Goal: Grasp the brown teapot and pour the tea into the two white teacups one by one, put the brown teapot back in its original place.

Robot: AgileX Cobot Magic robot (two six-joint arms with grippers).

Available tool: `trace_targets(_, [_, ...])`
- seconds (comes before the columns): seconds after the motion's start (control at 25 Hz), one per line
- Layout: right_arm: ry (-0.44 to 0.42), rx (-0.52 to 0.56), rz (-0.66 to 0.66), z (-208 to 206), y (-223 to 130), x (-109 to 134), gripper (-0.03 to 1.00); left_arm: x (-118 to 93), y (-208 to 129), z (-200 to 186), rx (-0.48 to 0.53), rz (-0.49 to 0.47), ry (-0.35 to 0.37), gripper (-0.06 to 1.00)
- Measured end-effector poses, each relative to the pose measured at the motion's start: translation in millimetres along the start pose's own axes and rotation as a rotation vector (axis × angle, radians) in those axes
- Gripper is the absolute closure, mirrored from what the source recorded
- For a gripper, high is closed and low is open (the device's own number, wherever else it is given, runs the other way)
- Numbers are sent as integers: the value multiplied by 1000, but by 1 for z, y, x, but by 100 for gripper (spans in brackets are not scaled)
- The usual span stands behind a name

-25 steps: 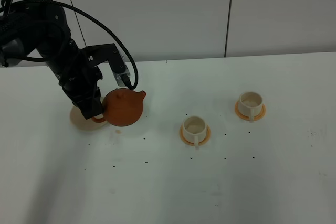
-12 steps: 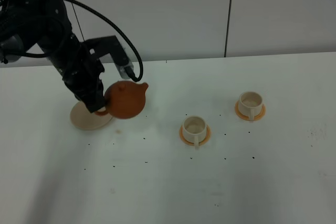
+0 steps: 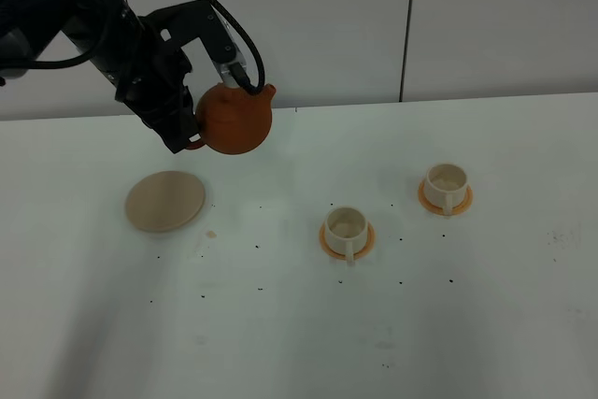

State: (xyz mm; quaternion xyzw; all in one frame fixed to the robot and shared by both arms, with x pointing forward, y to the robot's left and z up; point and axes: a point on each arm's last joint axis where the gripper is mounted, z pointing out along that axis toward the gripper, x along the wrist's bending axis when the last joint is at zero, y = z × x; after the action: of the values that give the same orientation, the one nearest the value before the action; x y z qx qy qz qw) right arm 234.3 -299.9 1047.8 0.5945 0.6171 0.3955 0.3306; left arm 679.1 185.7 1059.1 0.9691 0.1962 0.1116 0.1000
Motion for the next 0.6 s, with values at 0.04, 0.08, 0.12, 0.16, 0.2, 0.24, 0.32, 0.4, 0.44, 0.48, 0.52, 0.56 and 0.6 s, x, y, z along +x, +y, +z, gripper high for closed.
trace_targets(0.04, [0,0,0,0,0,0,73,1,0,4,4,-1,-5,77])
trace_targets(0.08, [0,0,0,0,0,0,73,2,2,7,4,1,-6,77])
trace_targets(0.12, [0,0,0,0,0,0,73,3,4,11,4,3,-8,77])
trace_targets(0.16, [0,0,0,0,0,0,73,4,7,13,2,5,-4,77])
trace_targets(0.2, [0,0,0,0,0,0,73,5,10,18,2,12,-5,77])
trace_targets(0.24, [0,0,0,0,0,0,73,5,15,21,-2,19,-3,77])
trace_targets(0.32, [0,0,0,0,0,0,73,5,25,25,-15,31,5,77])
trace_targets(0.4, [0,0,0,0,0,0,73,5,34,31,-27,40,10,77])
trace_targets(0.44, [0,0,0,0,0,0,73,4,39,33,-34,48,15,77])
trace_targets(0.48, [0,0,0,0,0,0,73,3,42,36,-36,55,14,77])
trace_targets(0.52, [0,0,0,0,0,0,73,3,45,40,-38,59,12,77])
trace_targets(0.56, [1,0,1,0,0,0,73,2,49,44,-38,66,9,77])
trace_targets(0.6, [3,0,2,0,0,0,73,1,50,47,-38,69,6,77])
